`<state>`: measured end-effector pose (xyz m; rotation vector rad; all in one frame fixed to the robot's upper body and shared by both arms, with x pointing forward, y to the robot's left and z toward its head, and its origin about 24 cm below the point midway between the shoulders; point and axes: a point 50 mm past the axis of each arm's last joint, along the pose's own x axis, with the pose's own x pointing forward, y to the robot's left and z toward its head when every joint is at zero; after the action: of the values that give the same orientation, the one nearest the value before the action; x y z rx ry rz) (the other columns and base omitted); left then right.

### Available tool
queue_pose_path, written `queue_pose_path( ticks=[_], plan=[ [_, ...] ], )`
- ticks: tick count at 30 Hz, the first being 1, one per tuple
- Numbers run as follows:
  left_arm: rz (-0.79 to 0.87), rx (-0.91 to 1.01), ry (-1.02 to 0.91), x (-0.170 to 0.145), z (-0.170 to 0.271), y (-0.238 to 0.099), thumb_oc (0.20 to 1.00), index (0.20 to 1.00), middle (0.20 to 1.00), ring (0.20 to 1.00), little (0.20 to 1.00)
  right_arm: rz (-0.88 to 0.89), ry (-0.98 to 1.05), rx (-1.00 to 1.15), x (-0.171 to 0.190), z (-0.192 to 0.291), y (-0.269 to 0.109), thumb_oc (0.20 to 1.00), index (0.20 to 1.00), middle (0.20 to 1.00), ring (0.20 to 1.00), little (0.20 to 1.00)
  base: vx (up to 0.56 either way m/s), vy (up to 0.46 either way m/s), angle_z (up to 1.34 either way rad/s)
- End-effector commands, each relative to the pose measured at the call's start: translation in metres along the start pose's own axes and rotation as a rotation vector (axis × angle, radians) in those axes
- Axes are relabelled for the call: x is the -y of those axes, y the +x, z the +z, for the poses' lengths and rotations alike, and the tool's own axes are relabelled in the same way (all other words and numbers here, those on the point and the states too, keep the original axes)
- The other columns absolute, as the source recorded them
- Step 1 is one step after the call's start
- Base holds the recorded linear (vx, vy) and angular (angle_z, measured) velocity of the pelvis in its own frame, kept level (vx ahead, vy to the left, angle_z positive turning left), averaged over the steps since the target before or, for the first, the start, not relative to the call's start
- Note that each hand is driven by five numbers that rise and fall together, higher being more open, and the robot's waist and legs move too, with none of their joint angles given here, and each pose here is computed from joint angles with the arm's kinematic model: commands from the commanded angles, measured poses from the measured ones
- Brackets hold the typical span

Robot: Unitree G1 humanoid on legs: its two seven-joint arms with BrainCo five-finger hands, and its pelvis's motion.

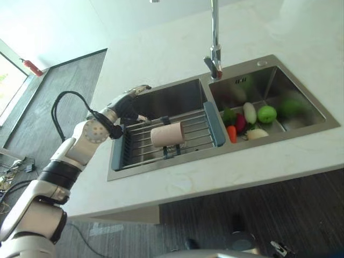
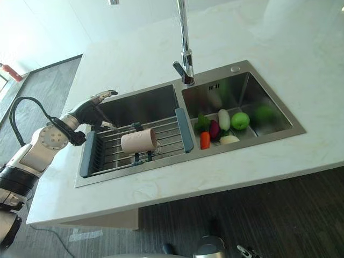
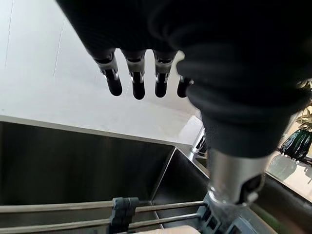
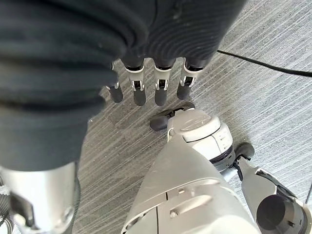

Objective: Place the dishes in the dishwasher.

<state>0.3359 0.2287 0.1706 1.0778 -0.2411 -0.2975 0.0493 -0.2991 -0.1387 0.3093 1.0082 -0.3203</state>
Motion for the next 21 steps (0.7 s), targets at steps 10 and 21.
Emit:
queue_pose_path(
  ticks=[10,21],
  plan=[
    [-0.064,-0.021,0.109,-0.015,0.001,0.01,1.0,1.0,1.0,1.0,1.0,0.028,0.007,0.048,-0.001,0.017,0.004,1.0,1.0,1.0,1.0,1.0,0.01,0.036,-0.04],
    [-0.115,-0.029,0.109,-0.003,0.006,0.022,1.0,1.0,1.0,1.0,1.0,0.075,-0.006,0.096,-0.018,0.036,0.013,1.0,1.0,1.0,1.0,1.0,-0.03,-0.005,-0.01]
  ],
)
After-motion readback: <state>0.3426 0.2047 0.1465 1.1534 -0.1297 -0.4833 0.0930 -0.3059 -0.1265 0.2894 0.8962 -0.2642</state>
